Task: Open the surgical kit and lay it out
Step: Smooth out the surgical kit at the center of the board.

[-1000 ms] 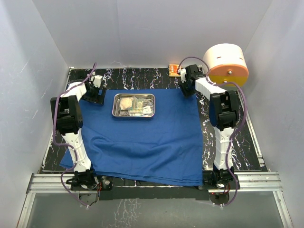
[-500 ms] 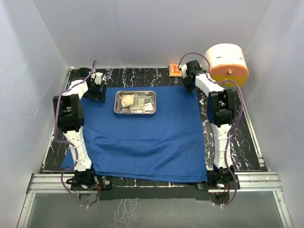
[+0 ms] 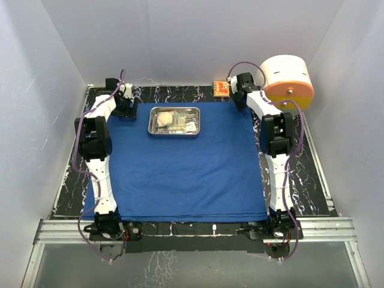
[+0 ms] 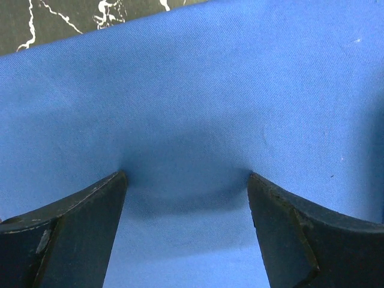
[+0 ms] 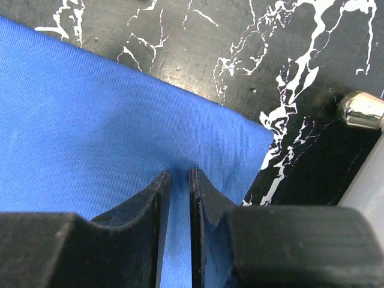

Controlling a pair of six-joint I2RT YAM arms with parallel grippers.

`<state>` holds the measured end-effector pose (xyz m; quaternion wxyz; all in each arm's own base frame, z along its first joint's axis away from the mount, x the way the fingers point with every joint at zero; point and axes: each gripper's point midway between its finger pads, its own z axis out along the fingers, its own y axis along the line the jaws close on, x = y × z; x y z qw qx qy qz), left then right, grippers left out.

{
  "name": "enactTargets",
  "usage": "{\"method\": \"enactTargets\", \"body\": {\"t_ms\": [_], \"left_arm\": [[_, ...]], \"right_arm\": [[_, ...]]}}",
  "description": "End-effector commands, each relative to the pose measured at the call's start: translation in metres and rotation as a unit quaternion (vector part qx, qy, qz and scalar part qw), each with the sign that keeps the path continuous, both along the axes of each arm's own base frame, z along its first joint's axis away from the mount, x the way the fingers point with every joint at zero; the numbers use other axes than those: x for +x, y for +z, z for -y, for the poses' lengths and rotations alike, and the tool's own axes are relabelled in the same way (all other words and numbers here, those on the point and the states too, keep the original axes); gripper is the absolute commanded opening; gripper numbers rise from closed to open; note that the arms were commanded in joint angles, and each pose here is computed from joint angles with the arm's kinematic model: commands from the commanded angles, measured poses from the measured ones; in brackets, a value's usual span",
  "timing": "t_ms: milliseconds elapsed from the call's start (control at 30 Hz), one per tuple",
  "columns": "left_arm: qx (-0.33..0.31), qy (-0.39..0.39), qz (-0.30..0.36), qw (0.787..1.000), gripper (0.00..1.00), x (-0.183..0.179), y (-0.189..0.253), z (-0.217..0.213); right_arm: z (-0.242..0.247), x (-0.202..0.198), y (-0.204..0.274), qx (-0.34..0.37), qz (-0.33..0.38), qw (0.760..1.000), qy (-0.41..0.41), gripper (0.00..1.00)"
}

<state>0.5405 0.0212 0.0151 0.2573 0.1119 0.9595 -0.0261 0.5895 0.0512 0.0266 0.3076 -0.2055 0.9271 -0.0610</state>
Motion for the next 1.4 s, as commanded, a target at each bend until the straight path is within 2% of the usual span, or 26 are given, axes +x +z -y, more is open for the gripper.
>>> {"method": "enactTargets", "body": {"t_ms": [0, 300, 500, 967, 1233, 1367], "left_arm": [[0.016, 0.015, -0.097, 0.995, 0.80, -0.033, -0.062, -0.010], [0.033, 0.010, -0.090, 0.995, 0.81, -0.022, -0.064, -0.017], [0.028, 0.011, -0.091, 0.995, 0.82, -0.028, -0.061, -0.014], [0.002, -0.003, -0.014, 1.000, 0.92, -0.015, 0.004, -0.003], [-0.005, -0.001, -0.008, 1.000, 0.93, -0.016, 0.008, 0.000], [-0.004, 0.003, -0.026, 1.000, 0.93, -0.021, -0.006, -0.001]], "right_arm": [[0.050, -0.033, -0.082, -0.059, -0.096, 0.993, -0.037, 0.17], [0.047, -0.039, -0.075, -0.049, -0.093, 0.994, -0.033, 0.17], [0.046, -0.033, -0.072, -0.049, -0.088, 0.995, -0.025, 0.19], [0.028, -0.017, -0.020, -0.013, -0.047, 0.999, 0.013, 0.32], [0.023, -0.020, -0.014, -0.002, -0.049, 0.999, 0.021, 0.34], [0.023, -0.023, -0.027, -0.002, -0.061, 0.998, 0.019, 0.31]]}}
